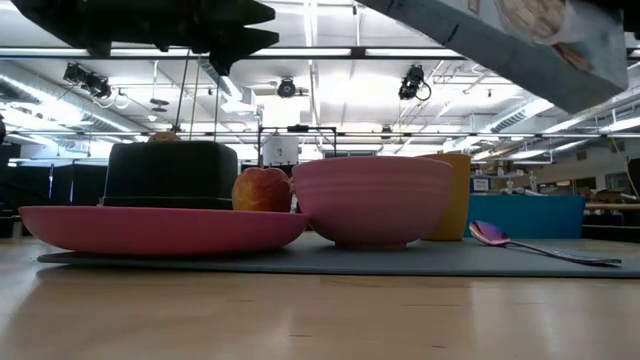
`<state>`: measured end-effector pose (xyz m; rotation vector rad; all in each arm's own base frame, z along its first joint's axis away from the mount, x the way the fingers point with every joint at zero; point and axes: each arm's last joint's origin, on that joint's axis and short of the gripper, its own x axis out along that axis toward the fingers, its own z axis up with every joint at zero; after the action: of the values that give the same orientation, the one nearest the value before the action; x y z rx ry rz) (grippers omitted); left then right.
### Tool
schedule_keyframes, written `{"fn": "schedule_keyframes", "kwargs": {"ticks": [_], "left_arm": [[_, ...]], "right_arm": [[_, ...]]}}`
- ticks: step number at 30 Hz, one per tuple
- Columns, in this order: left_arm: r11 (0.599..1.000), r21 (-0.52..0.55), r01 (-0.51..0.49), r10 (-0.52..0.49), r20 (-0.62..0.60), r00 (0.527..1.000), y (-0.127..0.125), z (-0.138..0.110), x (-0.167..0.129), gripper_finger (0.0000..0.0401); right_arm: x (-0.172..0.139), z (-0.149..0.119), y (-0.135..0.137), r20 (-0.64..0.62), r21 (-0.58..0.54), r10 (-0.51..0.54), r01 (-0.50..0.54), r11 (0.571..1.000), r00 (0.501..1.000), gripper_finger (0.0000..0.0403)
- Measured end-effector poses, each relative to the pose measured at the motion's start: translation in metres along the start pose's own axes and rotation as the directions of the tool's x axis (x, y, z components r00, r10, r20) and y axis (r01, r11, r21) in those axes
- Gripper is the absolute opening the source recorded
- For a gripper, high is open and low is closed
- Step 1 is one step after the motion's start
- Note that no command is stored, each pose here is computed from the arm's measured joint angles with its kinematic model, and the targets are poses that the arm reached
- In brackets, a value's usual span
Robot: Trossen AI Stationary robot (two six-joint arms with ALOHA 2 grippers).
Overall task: Arrange a breakfast setting
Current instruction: Pour the cereal into the pink bowl
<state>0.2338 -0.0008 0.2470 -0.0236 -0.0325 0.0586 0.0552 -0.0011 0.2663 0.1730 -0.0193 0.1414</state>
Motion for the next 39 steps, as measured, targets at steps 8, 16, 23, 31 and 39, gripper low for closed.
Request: {"fn": "schedule_keyframes", "kwargs": {"ticks": [8,16,23,31,39], "left_arm": [[1.0,0.001,-0.003,0.003,-0.012,1.0,0.0,-0.007,0.007,0.0231],[1.0,0.009,-0.025,0.025,0.008,1.0,0.006,0.008,0.005,0.0231],[0.997,0.022,-0.077,0.078,-0.089,0.993,0.017,0.025,0.006,0.0231],[0.995,0.062,-0.072,0.079,-0.126,0.989,0.017,0.035,0.007,0.0231],[0.995,0.068,-0.071,0.08,-0.139,0.987,0.017,0.035,0.007,0.0231]], "right_arm": [[-0.006,0.013,0.003,-0.139,-0.005,-0.068,0.068,0.998,0.988,0.0143],[0.013,0.02,-0.003,-0.268,-0.042,-0.113,0.105,0.994,0.957,0.0143],[0.02,0.029,-0.004,-0.341,-0.077,-0.118,0.097,0.992,0.933,0.0143],[0.019,0.05,-0.001,-0.382,-0.153,-0.169,0.118,0.981,0.908,0.0143],[0.032,0.057,-0.004,-0.462,-0.197,-0.171,0.087,0.976,0.87,0.0143]]}}
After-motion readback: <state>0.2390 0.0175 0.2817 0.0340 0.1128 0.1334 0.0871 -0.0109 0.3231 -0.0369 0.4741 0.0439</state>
